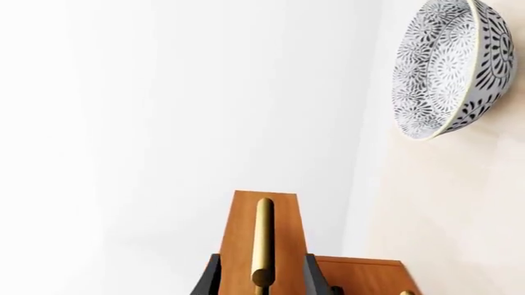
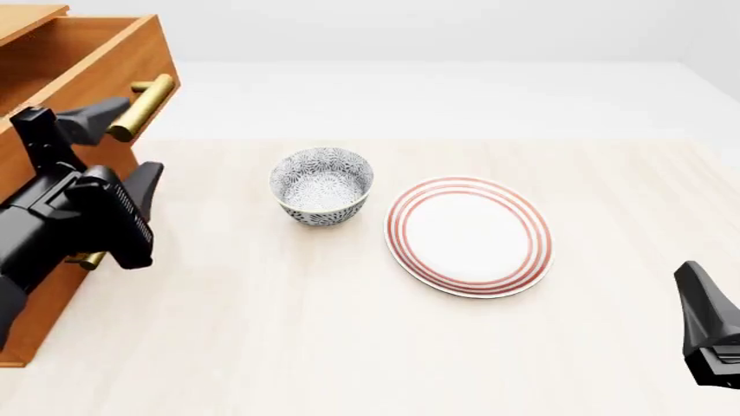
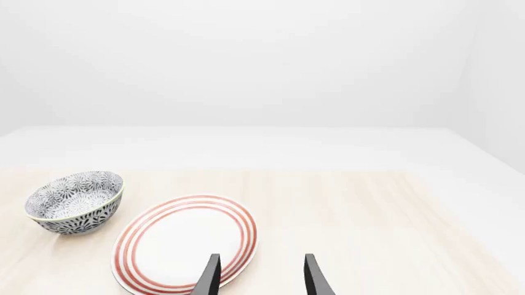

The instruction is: Open the top drawer of the cabinet.

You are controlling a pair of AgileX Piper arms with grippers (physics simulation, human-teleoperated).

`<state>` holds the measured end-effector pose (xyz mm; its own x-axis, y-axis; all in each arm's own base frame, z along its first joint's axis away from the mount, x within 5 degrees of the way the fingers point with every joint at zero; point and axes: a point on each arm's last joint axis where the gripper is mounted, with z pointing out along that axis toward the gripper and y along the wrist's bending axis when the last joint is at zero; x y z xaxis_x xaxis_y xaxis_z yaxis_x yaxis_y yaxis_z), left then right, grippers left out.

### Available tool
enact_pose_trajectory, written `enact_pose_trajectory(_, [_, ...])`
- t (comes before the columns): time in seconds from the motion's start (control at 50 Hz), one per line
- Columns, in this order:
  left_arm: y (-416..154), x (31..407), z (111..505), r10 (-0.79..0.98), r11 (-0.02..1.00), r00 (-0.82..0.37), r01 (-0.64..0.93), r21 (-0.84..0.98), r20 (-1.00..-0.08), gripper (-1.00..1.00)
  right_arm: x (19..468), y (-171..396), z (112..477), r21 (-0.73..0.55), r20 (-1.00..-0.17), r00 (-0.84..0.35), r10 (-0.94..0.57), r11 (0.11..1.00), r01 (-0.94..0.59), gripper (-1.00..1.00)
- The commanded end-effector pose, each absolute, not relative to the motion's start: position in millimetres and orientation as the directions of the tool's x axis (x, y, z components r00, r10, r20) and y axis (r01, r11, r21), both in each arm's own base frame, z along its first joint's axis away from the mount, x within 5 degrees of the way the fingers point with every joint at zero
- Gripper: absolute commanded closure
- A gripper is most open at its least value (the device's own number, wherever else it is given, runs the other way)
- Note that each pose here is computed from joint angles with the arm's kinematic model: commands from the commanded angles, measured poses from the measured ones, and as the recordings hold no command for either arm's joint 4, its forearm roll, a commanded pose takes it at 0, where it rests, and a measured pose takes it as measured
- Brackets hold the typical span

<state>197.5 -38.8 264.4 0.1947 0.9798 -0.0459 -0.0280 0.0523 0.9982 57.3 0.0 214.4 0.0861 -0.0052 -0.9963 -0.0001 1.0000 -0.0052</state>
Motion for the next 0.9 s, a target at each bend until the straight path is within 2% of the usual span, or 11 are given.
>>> enact_pose_trajectory(0.02, [-46,184,263,0.968,0.050,0.246,-0.035,0.998,-0.040,-1.00,57,0,214,-0.005,-0.996,0.086,-0.005,1.000,0.000,-1.00])
enact_pose_trajectory(0.64, [-48,180,259,0.966,0.038,0.258,-0.042,0.998,-0.025,-1.00,57,0,214,-0.005,-0.996,0.086,-0.005,1.000,0.000,-1.00])
enact_pose_trajectory(0.66, [-49,155,307,0.914,0.272,0.309,0.013,0.962,-0.262,-1.00,57,0,214,-0.005,-0.996,0.086,-0.005,1.000,0.000,-1.00])
enact_pose_trajectory(0.76, [-45,150,316,0.897,0.339,0.291,0.028,0.940,-0.332,-1.00,57,0,214,-0.005,-0.996,0.086,-0.005,1.000,0.000,-1.00])
enact_pose_trajectory(0.8, [-41,147,324,0.879,0.395,0.278,0.034,0.918,-0.388,-1.00,57,0,214,-0.005,-0.996,0.086,-0.005,1.000,0.000,-1.00])
enact_pose_trajectory(0.9, [-39,142,334,0.853,0.451,0.279,0.032,0.892,-0.441,-1.00,57,0,214,-0.005,-0.996,0.086,-0.005,1.000,0.000,-1.00])
